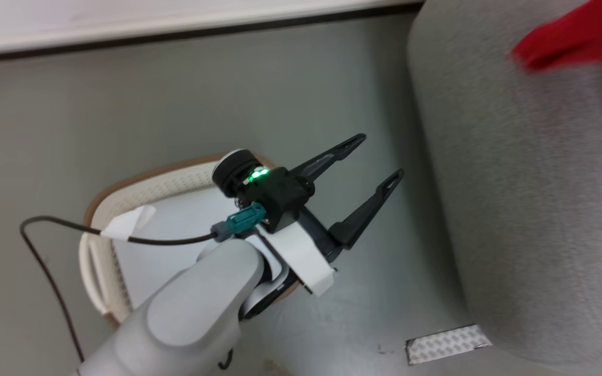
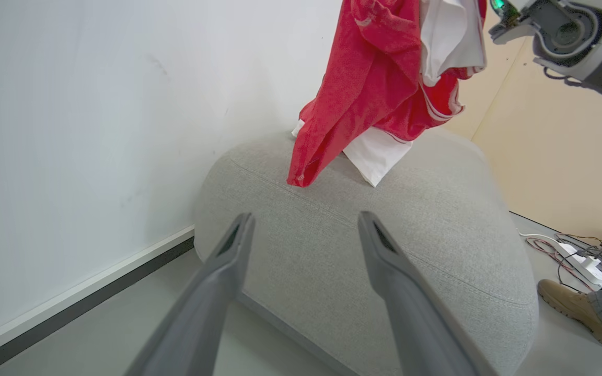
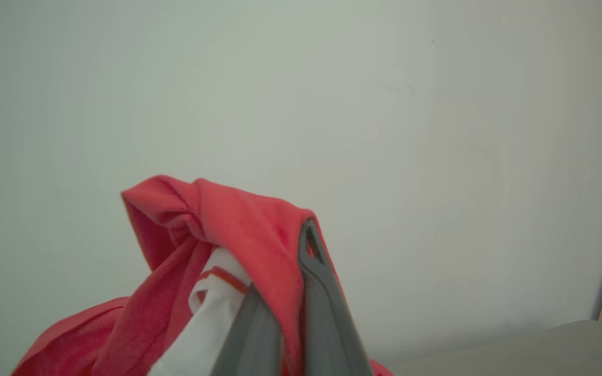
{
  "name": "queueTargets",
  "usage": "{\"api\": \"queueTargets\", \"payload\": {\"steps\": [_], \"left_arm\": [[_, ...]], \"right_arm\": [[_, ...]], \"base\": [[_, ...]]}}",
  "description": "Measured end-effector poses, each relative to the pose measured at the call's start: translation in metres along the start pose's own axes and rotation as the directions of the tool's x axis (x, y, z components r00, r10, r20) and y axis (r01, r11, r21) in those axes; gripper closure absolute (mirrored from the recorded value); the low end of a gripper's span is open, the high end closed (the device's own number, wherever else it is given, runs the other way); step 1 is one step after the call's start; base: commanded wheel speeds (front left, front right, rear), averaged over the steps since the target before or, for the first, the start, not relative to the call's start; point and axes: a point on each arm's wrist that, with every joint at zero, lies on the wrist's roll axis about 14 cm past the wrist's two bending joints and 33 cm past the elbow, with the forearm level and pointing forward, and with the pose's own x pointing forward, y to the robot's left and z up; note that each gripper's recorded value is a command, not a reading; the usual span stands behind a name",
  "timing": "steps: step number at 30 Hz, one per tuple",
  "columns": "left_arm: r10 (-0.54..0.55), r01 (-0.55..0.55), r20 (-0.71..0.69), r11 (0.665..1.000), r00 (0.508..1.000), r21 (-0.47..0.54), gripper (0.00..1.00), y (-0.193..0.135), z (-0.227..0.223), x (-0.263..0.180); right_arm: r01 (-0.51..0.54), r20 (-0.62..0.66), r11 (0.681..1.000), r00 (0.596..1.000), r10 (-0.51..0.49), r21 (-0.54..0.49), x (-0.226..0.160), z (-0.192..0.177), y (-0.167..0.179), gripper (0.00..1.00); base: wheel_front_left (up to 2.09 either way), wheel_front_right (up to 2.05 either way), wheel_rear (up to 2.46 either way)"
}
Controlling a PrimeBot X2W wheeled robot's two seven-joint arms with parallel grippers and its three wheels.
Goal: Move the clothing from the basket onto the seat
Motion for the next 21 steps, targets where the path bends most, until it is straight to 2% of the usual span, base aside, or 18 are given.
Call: {"api": "queueTargets", "payload": {"steps": [4,9,14,21], "left_arm": [[0.036,-0.036,-0.001,0.999,0.999,-0.011,0.00,0.019,-0.009,-0.008],[0.076,-0.076,0.003,0.997,0.997,-0.019,0.00,0.034,-0.014,-0.020],[0.123,-0.122,0.009,0.992,0.992,-0.038,0.00,0.047,-0.019,-0.032],[0.206,-0.209,-0.050,0.976,0.977,-0.057,0.00,0.067,-0.046,-0.058]], "right_arm": [[0.092,0.005,0.994,0.996,-0.092,-0.055,0.042,-0.005,-0.026,1.00],[0.207,-0.019,0.963,0.977,-0.213,-0.172,0.069,-0.022,-0.063,1.00],[0.262,-0.151,0.944,0.944,-0.294,-0.200,0.064,-0.095,-0.070,1.00],[0.287,-0.333,0.924,0.871,-0.362,-0.252,0.021,-0.195,-0.067,1.00]], "base": [[0.00,0.00,0.00],[0.00,0.00,0.00],[0.00,0.00,0.00],[0.00,0.00,0.00]]}}
